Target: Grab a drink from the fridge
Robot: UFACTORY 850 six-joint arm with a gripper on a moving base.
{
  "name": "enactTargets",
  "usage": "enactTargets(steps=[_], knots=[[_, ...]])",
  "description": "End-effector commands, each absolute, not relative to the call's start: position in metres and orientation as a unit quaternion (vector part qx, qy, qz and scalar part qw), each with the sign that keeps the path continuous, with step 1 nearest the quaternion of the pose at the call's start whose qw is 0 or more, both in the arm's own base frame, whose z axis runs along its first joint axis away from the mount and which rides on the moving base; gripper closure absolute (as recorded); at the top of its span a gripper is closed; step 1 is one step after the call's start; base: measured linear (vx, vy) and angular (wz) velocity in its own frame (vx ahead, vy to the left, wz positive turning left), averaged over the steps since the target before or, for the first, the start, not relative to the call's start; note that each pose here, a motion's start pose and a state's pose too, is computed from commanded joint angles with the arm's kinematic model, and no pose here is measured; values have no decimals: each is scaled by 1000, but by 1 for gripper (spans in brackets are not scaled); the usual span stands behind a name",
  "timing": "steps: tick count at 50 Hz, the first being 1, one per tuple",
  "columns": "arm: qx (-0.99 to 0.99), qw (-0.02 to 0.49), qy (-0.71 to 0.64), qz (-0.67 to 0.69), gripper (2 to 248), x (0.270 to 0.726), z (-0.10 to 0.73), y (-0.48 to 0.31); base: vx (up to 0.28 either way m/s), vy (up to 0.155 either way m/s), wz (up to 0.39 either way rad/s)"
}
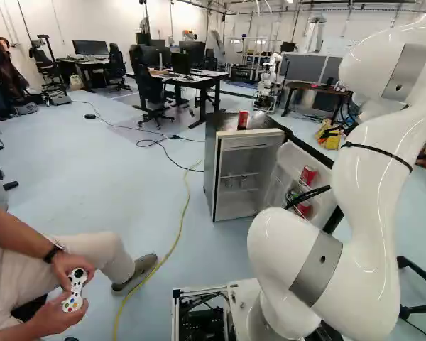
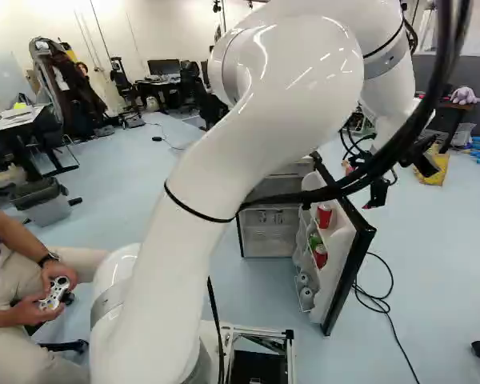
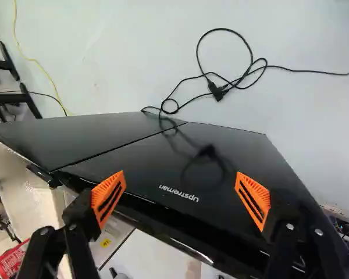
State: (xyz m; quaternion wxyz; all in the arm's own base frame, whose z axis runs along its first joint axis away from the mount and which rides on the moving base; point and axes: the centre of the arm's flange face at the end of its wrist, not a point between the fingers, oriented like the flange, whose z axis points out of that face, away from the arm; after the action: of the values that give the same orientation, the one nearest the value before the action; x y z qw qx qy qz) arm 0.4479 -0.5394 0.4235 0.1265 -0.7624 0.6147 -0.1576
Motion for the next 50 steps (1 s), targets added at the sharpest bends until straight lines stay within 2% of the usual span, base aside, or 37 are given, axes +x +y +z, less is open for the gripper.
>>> enactTargets(steps=[16, 50], knots=[[-756, 126, 622, -158, 3, 446, 410, -559, 0, 0, 0], [-759, 146, 621, -126, 3, 437, 409, -549, 0, 0, 0]])
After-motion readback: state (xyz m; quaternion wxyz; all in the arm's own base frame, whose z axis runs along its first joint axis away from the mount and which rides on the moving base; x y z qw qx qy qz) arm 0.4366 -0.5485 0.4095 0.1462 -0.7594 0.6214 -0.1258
